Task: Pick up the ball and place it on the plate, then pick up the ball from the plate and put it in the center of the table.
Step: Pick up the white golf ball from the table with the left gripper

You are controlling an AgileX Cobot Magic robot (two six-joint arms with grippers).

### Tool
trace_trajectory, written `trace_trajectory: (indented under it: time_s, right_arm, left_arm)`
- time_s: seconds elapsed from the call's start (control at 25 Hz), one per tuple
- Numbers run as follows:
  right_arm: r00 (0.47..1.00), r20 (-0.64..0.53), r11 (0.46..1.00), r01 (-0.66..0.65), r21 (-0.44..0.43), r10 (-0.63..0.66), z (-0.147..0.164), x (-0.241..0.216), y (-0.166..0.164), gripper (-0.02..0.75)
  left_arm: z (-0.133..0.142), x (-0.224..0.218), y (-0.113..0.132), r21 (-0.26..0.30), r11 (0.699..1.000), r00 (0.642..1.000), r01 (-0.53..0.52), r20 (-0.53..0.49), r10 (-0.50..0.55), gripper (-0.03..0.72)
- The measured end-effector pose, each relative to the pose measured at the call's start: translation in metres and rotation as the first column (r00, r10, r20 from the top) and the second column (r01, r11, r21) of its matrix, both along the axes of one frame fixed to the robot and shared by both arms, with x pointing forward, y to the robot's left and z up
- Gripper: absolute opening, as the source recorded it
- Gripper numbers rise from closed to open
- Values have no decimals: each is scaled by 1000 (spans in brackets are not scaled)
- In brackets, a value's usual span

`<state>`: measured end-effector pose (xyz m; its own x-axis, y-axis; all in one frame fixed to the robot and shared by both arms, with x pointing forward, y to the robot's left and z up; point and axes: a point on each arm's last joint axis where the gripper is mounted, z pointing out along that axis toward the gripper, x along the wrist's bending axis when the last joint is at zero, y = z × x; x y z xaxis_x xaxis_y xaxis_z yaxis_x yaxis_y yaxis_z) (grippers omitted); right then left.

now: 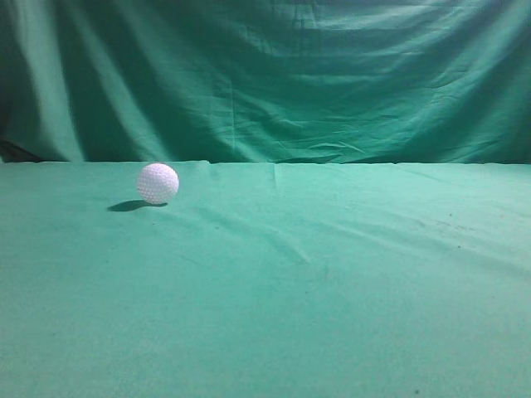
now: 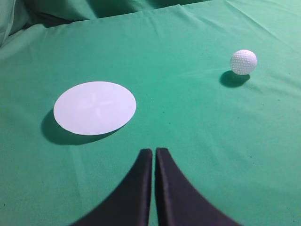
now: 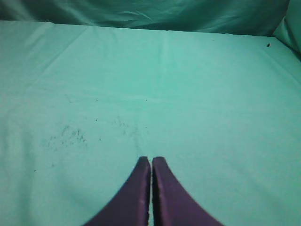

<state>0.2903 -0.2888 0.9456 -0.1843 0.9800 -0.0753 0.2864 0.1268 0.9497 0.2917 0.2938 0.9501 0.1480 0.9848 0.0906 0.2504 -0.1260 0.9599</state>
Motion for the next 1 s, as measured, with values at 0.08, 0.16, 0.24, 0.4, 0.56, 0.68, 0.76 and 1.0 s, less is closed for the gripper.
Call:
trace_trajectory:
  time_s: [0.08, 0.16, 0.24, 0.4, 0.56, 0.68, 0.76, 1.0]
  right_arm:
    - [1000, 0, 1000, 0, 0, 0, 0, 0, 0, 0]
    - [1000, 0, 1000, 0, 0, 0, 0, 0, 0, 0]
    - [1000, 0, 1000, 0, 0, 0, 0, 0, 0, 0]
    - [1000, -1, 1000, 0, 0, 0, 0, 0, 0, 0]
    - [1000, -1, 1000, 0, 0, 0, 0, 0, 0, 0]
    - [1000, -1, 1000, 0, 0, 0, 0, 0, 0, 0]
    - [1000, -1, 1000, 0, 0, 0, 0, 0, 0, 0]
    - [1000, -1, 1000, 0, 0, 0, 0, 0, 0, 0]
  left_arm:
    - [0, 0, 0, 0, 1000, 1000, 0, 0, 0, 0]
    - [0, 0, 0, 0, 1000, 1000, 0, 0, 0, 0]
    - [0, 0, 0, 0, 1000, 1000, 0, 0, 0, 0]
    - [0, 0, 0, 0, 1000, 1000, 0, 0, 0, 0]
    - [0, 0, 0, 0, 1000, 1000, 0, 0, 0, 0]
    - [0, 0, 0, 0, 1000, 1000, 0, 0, 0, 0]
    - [0, 0, 0, 0, 1000, 1000, 0, 0, 0, 0]
    - [5, 1, -1, -64, 998, 999, 0, 48, 3, 0]
